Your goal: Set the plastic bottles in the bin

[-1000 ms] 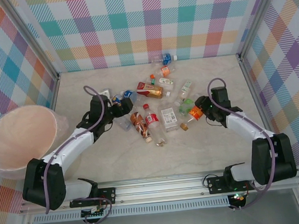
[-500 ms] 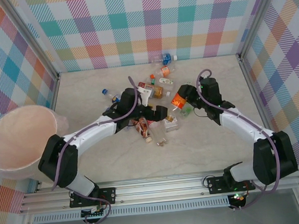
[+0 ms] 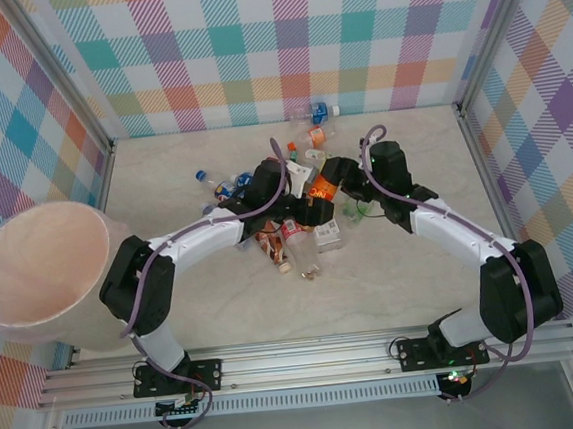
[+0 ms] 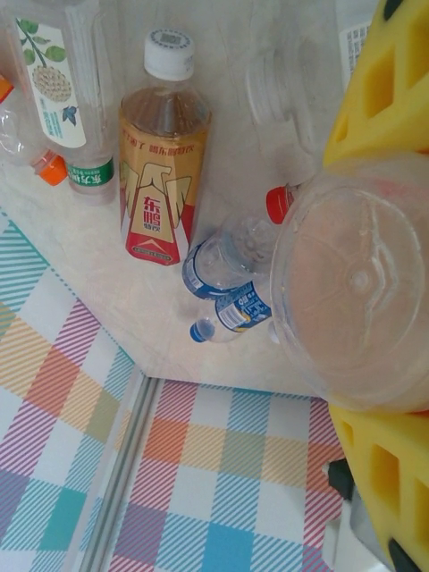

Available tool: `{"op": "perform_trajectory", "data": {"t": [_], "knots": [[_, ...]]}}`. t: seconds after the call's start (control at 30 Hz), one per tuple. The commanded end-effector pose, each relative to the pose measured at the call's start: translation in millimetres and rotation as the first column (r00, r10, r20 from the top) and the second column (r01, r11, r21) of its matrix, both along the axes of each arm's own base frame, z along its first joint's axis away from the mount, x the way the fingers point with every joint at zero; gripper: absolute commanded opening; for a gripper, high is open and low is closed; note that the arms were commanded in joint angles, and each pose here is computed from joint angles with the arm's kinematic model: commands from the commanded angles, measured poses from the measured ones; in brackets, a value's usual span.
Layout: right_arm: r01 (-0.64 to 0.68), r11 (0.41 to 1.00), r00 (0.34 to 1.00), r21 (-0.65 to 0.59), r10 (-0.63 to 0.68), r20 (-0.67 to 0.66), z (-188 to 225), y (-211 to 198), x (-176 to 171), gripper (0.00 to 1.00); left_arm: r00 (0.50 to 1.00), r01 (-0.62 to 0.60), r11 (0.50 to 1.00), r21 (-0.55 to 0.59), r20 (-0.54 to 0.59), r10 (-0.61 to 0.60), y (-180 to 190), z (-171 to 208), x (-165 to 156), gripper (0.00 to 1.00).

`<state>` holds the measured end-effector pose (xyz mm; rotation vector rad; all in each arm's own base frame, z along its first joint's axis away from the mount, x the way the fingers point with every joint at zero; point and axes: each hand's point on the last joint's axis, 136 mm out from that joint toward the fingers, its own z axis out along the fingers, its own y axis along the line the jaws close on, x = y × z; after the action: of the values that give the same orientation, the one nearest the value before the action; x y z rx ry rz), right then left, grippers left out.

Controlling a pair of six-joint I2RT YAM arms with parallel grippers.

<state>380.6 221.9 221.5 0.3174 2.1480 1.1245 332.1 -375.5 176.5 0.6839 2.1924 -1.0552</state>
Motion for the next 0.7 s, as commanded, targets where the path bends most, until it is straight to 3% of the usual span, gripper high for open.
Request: {"op": "perform_trajectory", "data": {"t": [0.0, 0.13, 0.27, 0.33, 0.37, 0.47, 0.67], "knots": [[-0.078, 0.996, 0.995, 0.048, 0.075, 0.071, 32.0, 14.7, -1.8, 0.52, 0.999, 0.016, 0.999, -0.041, 0.035, -0.015, -7.9, 15.0, -1.0, 0.58], [-0.069, 0.997, 0.993, 0.032, 0.066, 0.097, 41.1, 10.2, -3.0, 0.65, 0.995, -0.066, 0.997, -0.039, 0.068, 0.068, 2.5, 19.2, 8.1, 0.52], [-0.077, 0.997, 0.985, -0.009, 0.078, 0.156, 66.5, 2.4, -9.7, 0.8, 0.971, -0.22, 0.975, 0.041, 0.11, 0.214, 27.0, 12.5, 25.2, 0.51], [-0.042, 0.999, 0.982, -0.035, 0.047, 0.181, 79.8, -7.2, -11.7, 0.95, 0.944, -0.314, 0.944, 0.099, 0.138, 0.3, 44.5, 10.0, 34.6, 0.51], [-0.006, 0.999, 0.98, -0.045, 0.014, 0.198, 86.4, -15.2, -12.0, 1.0, 0.925, -0.368, 0.921, 0.127, 0.155, 0.348, 55.6, 11.1, 38.8, 0.51], [0.121, 0.989, 0.96, -0.082, -0.096, 0.262, 97.9, -40.2, -12.0, 1.0, 0.851, -0.516, 0.835, 0.19, 0.223, 0.475, 92.8, 27.0, 45.4, 0.51], [0.276, 0.95, 0.929, -0.147, -0.224, 0.295, 89.3, -71.4, -10.9, 1.0, 0.71, -0.699, 0.659, 0.279, 0.379, 0.593, 168.7, 86.2, 28.0, 0.51]]}}
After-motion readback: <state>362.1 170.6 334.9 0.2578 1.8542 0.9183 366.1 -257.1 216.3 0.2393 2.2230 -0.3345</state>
